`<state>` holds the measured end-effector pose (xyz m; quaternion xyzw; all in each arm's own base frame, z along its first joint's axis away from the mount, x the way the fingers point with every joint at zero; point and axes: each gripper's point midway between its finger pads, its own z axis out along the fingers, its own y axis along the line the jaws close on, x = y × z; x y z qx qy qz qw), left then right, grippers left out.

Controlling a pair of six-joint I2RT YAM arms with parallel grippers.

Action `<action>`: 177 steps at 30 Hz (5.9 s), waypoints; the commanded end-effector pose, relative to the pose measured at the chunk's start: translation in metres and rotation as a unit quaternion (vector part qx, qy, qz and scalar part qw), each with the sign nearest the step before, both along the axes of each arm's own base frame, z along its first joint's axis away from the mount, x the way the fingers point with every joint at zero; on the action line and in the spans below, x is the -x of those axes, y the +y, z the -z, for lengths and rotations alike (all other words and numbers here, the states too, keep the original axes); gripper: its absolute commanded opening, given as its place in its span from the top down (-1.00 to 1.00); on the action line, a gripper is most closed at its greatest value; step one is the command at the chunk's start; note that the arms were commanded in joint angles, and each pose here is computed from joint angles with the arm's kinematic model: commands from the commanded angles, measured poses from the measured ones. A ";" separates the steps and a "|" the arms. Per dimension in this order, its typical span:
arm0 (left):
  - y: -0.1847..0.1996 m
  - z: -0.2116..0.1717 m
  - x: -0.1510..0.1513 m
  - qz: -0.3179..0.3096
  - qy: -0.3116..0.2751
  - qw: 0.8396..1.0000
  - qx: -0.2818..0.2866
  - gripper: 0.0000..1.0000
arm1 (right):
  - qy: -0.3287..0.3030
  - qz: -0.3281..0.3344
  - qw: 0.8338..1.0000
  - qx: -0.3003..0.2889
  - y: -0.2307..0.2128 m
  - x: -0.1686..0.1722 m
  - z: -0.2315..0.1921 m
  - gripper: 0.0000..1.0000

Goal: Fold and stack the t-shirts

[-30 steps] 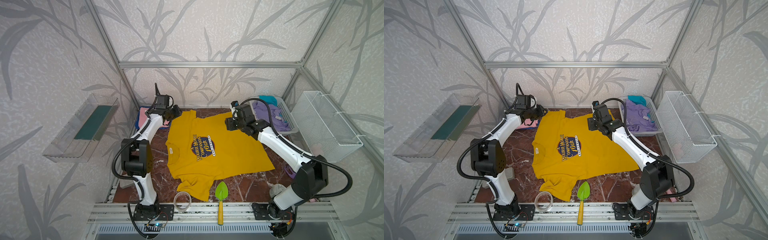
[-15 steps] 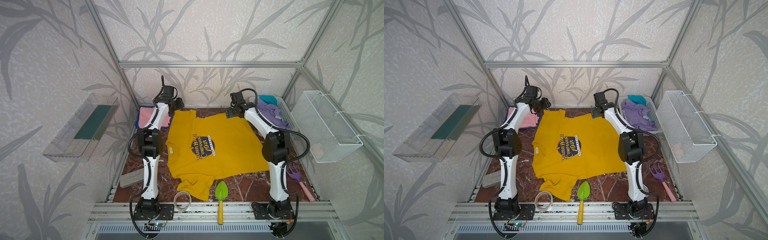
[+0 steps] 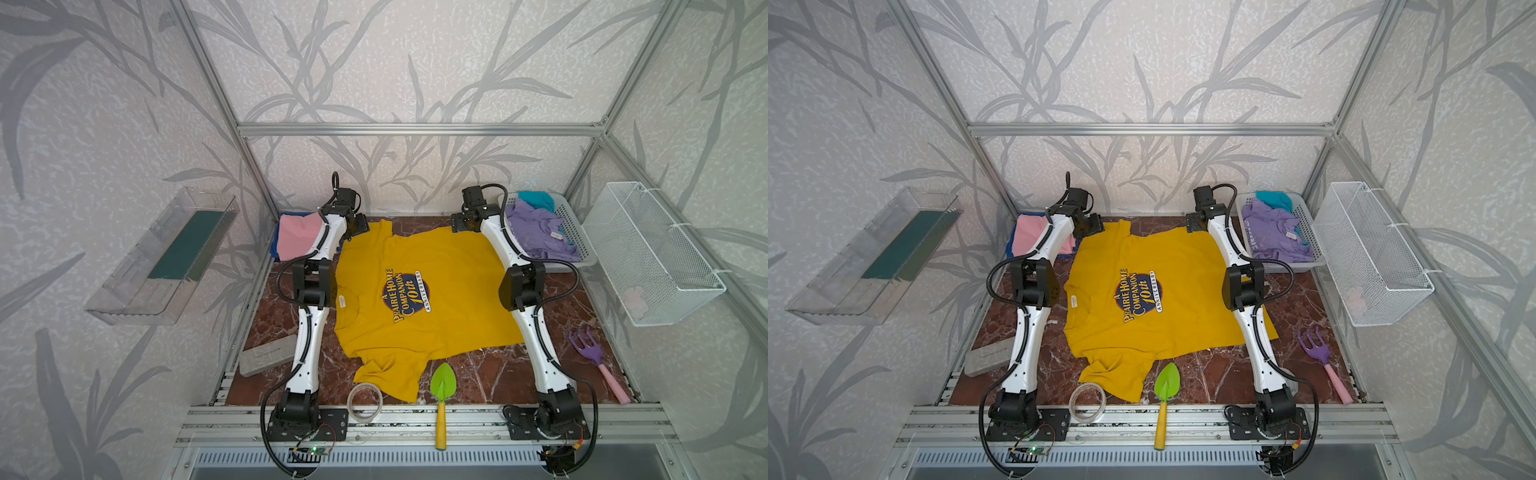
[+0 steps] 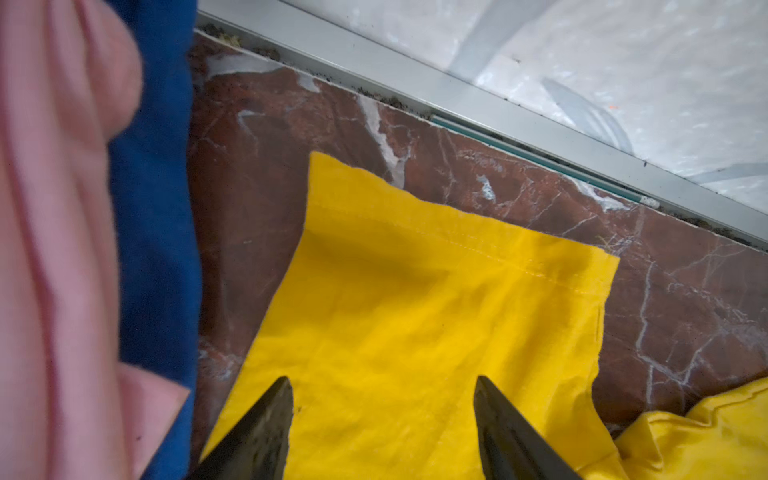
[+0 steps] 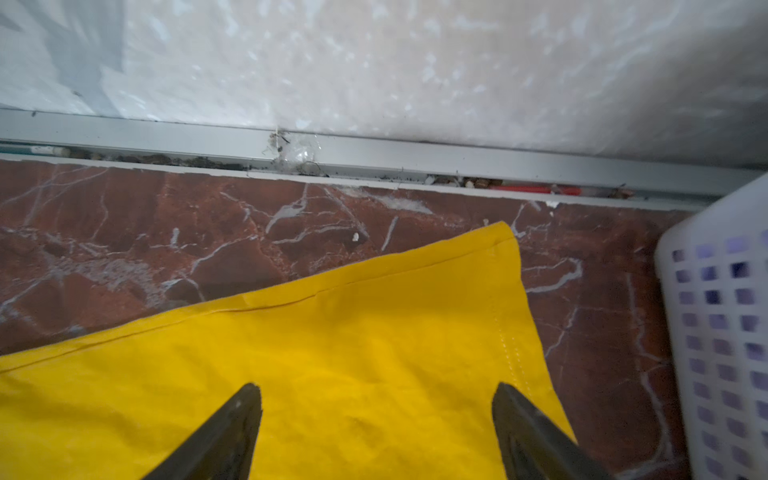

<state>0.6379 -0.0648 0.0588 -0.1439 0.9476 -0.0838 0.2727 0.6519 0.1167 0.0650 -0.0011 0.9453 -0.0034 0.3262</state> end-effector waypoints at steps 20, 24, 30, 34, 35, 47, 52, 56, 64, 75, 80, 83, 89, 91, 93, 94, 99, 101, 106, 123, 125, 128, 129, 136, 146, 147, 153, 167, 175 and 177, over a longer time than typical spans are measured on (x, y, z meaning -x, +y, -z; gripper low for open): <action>-0.001 0.043 -0.006 -0.006 0.014 1.000 0.015 -0.43 | 0.069 0.074 0.989 -0.107 -0.025 0.011 0.045 -0.34; -0.005 0.043 -0.012 -0.002 0.004 0.999 0.032 -0.21 | 0.053 0.075 0.990 -0.110 -0.024 0.006 0.034 0.43; 0.004 0.041 -0.012 -0.011 0.005 0.999 0.037 0.98 | 0.024 0.093 0.991 -0.091 -0.046 -0.001 0.011 0.93; 0.021 0.028 -0.008 -0.022 0.007 0.999 0.035 1.00 | 0.008 0.098 0.991 -0.089 -0.060 -0.003 -0.006 1.00; 0.026 0.024 -0.007 -0.027 0.006 0.999 0.032 1.00 | 0.003 0.096 0.991 -0.088 -0.061 -0.004 -0.010 1.00; 0.041 -0.042 -0.002 -0.034 -0.041 0.998 0.023 1.00 | -0.056 0.036 0.992 -0.111 -0.044 -0.017 -0.052 1.00; 0.039 -0.042 -0.001 -0.032 -0.039 0.998 0.027 1.00 | -0.064 0.024 0.993 -0.097 -0.035 -0.023 -0.047 -0.19; 0.034 -0.039 0.002 -0.028 -0.032 0.998 0.038 1.00 | -0.039 0.055 0.993 -0.099 -0.041 -0.022 -0.027 -0.98; 0.030 -0.029 0.005 -0.025 -0.022 0.998 0.050 1.00 | -0.004 0.077 0.990 -0.118 -0.039 -0.016 0.006 -0.98; 0.026 -0.031 0.010 -0.019 -0.023 0.998 0.058 1.00 | 0.069 0.148 0.981 -0.103 -0.052 0.011 0.054 -0.98; 0.024 -0.030 0.010 -0.020 -0.024 0.997 0.067 1.00 | 0.086 0.090 0.982 -0.140 -0.001 0.016 0.062 -0.97; 0.022 -0.030 0.009 -0.019 -0.025 0.997 0.074 1.00 | 0.080 0.072 0.986 -0.131 0.017 0.017 0.061 -0.81; 0.020 -0.030 0.011 -0.012 -0.022 0.997 0.076 1.00 | 0.074 0.095 0.985 -0.125 0.002 0.014 0.062 0.58; 0.020 -0.029 0.012 -0.011 -0.020 0.997 0.074 1.00 | 0.063 0.098 0.985 -0.130 -0.004 0.010 0.056 0.61; 0.020 -0.029 0.012 -0.009 -0.019 0.997 0.072 1.00 | 0.047 0.103 0.984 -0.137 -0.012 0.004 0.046 0.65; 0.021 -0.030 0.012 -0.009 -0.020 0.997 0.072 1.00 | 0.037 0.104 0.984 -0.142 -0.016 0.001 0.040 0.66; 0.027 -0.039 0.014 -0.010 -0.025 0.998 0.064 1.00 | 0.003 0.106 0.986 -0.125 -0.047 -0.009 0.011 0.69; 0.033 -0.046 0.013 -0.015 -0.031 0.998 0.060 1.00 | 0.002 0.123 0.986 -0.109 -0.068 -0.006 0.003 0.69; 0.048 -0.055 0.010 -0.030 -0.043 0.997 0.052 1.00 | 0.015 0.133 0.986 -0.099 -0.090 0.004 0.000 0.52; 0.045 -0.064 -0.002 -0.019 -0.052 0.997 0.055 1.00 | 0.027 0.098 0.989 -0.108 -0.074 0.010 0.010 1.00; 0.043 -0.064 -0.001 -0.016 -0.050 0.997 0.059 1.00 | 0.011 0.083 0.991 -0.107 -0.066 0.006 -0.001 1.00; 0.041 -0.070 0.003 -0.013 -0.049 0.997 0.059 1.00 | -0.022 0.070 0.991 -0.108 -0.060 -0.002 -0.024 1.00; 0.041 -0.073 0.004 -0.012 -0.049 0.997 0.060 1.00 | -0.035 0.069 0.991 -0.109 -0.060 -0.004 -0.033 1.00; 0.041 -0.102 0.027 -0.013 -0.059 0.996 0.067 1.00 | -0.131 0.066 0.984 -0.106 -0.067 -0.015 -0.087 1.00; 0.037 -0.100 0.056 -0.020 -0.046 0.995 0.088 1.00 | -0.130 0.077 0.983 -0.104 -0.076 0.005 -0.073 1.00; 0.036 -0.100 0.059 -0.021 -0.044 0.995 0.091 1.00 | -0.128 0.084 0.983 -0.104 -0.080 0.008 -0.071 1.00; 0.034 -0.103 0.097 -0.035 -0.043 0.993 0.105 1.00 | -0.116 0.125 0.978 -0.118 -0.107 0.026 -0.058 1.00; 0.029 -0.014 0.199 -0.072 0.053 0.989 0.116 1.00 | -0.087 0.132 0.980 -0.123 -0.109 0.062 -0.029 0.96; 0.013 0.003 0.218 -0.055 0.079 0.990 0.104 1.00 | -0.085 0.125 0.980 -0.132 -0.106 0.082 -0.031 0.69; 0.007 0.002 0.220 -0.047 0.081 0.991 0.096 1.00 | -0.094 0.124 0.978 -0.139 -0.104 0.086 -0.040 0.49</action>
